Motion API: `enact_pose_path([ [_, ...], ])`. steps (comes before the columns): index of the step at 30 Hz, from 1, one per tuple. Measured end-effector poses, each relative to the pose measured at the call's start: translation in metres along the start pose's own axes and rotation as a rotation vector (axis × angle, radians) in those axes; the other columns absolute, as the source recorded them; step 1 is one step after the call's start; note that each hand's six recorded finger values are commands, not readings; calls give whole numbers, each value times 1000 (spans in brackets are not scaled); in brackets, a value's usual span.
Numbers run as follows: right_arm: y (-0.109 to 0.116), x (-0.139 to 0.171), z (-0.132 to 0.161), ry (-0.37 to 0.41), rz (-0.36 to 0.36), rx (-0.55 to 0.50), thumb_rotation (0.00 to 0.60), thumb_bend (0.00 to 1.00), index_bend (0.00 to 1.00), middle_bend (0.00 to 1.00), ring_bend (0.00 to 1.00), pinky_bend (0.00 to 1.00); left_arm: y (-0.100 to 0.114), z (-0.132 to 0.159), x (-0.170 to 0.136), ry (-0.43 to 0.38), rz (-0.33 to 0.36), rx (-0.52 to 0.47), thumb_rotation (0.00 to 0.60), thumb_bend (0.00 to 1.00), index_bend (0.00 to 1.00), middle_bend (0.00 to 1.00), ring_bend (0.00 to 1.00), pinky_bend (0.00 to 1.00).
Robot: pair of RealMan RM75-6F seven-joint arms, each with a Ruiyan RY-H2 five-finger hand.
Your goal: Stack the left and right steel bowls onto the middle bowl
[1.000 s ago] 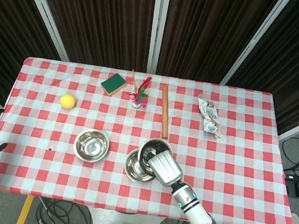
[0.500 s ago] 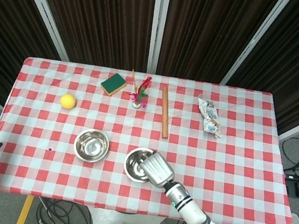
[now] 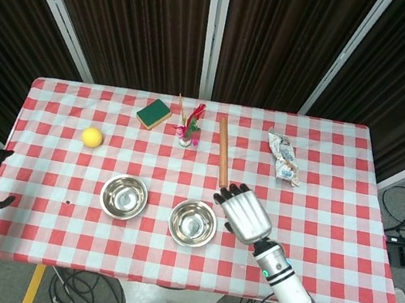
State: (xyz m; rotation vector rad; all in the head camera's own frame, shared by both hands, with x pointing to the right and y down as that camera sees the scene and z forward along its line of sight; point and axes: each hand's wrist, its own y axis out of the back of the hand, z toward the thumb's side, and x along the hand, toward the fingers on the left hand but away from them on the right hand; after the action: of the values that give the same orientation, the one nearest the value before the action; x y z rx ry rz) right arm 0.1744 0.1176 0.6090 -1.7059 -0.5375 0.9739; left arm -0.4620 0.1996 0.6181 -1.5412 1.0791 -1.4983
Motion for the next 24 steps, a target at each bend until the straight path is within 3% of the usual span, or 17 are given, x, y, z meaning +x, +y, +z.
enact_pose_path([
  [5,29,14,-41,-113,-81,-55,600,0,417,420,327,359,-12,31,3,-98,-63,23,600,153,197,281,210,360],
  [13,54,36,-89,-233,-157,-107,600,0,416,416,321,356,-27,113,2,-355,-142,113,600,155,198,281,211,361],
  [18,63,44,-107,-285,-186,-125,600,1,415,416,321,355,-48,159,4,-504,-212,158,600,154,198,281,210,361],
  [24,66,50,-125,-335,-203,-150,600,0,413,416,321,355,-64,203,9,-643,-224,206,600,156,198,281,211,361],
])
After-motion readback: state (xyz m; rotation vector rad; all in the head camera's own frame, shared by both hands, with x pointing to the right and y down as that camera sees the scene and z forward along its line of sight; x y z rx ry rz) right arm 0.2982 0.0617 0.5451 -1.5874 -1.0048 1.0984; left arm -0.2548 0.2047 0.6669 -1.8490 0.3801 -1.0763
